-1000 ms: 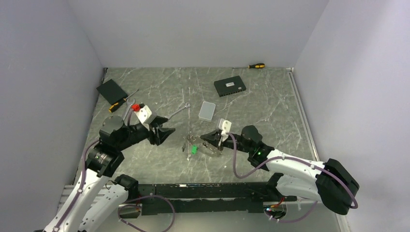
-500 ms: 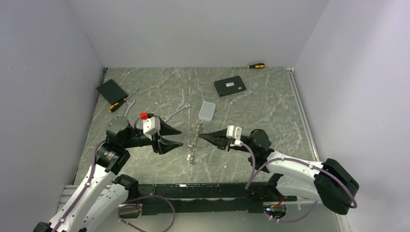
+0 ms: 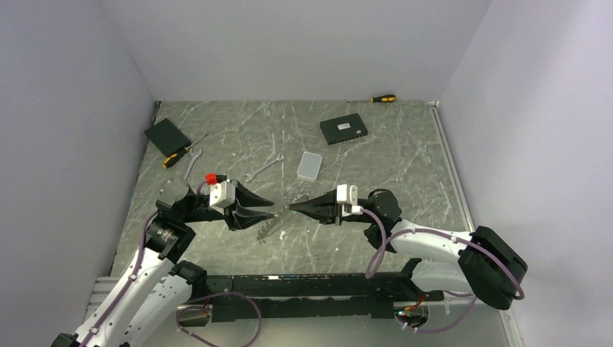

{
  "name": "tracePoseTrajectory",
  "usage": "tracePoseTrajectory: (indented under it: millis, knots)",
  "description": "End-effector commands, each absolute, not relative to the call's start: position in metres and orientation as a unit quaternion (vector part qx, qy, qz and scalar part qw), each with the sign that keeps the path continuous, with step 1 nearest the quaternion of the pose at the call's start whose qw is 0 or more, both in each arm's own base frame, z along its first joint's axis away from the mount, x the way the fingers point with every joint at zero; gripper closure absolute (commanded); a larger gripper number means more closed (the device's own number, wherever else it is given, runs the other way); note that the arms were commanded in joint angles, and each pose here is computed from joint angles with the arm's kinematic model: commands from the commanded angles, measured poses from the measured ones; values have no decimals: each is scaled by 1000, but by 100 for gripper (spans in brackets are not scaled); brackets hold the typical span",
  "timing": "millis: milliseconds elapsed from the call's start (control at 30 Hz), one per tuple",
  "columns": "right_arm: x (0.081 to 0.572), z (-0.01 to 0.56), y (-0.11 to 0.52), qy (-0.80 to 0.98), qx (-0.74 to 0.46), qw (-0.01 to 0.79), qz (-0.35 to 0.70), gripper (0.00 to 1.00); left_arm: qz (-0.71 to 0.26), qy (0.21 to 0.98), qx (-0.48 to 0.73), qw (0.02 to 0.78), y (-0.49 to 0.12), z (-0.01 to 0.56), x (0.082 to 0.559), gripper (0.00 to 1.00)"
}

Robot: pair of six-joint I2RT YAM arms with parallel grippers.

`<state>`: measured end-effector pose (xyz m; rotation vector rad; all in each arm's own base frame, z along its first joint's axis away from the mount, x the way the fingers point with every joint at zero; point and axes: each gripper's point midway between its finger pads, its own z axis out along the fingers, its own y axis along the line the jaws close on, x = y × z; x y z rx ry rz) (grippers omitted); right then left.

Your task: Put the keys on the keyring

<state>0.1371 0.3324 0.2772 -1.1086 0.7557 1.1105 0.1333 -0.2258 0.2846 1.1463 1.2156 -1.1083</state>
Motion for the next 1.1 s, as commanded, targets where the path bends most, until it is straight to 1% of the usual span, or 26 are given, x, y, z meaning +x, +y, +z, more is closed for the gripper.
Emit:
tracePoseTrajectory:
  millis: [0,267,867,967,1067]
  knots:
    - [118,325,332,246,-480,666,516,100,-468,499,483,547,-226,291,131,63]
    - [115,328,339,239,-476,655,537,100,-471,495,488,544,-227,291,130,70]
    - [111,339,352,220,-463,639,574,100,-476,485,495,542,-227,289,126,72]
    - [111,338,355,222,-463,637,575,100,-476,484,495,543,-227,290,126,73]
    - [111,336,357,224,-464,634,576,100,-475,485,495,543,-227,290,126,76]
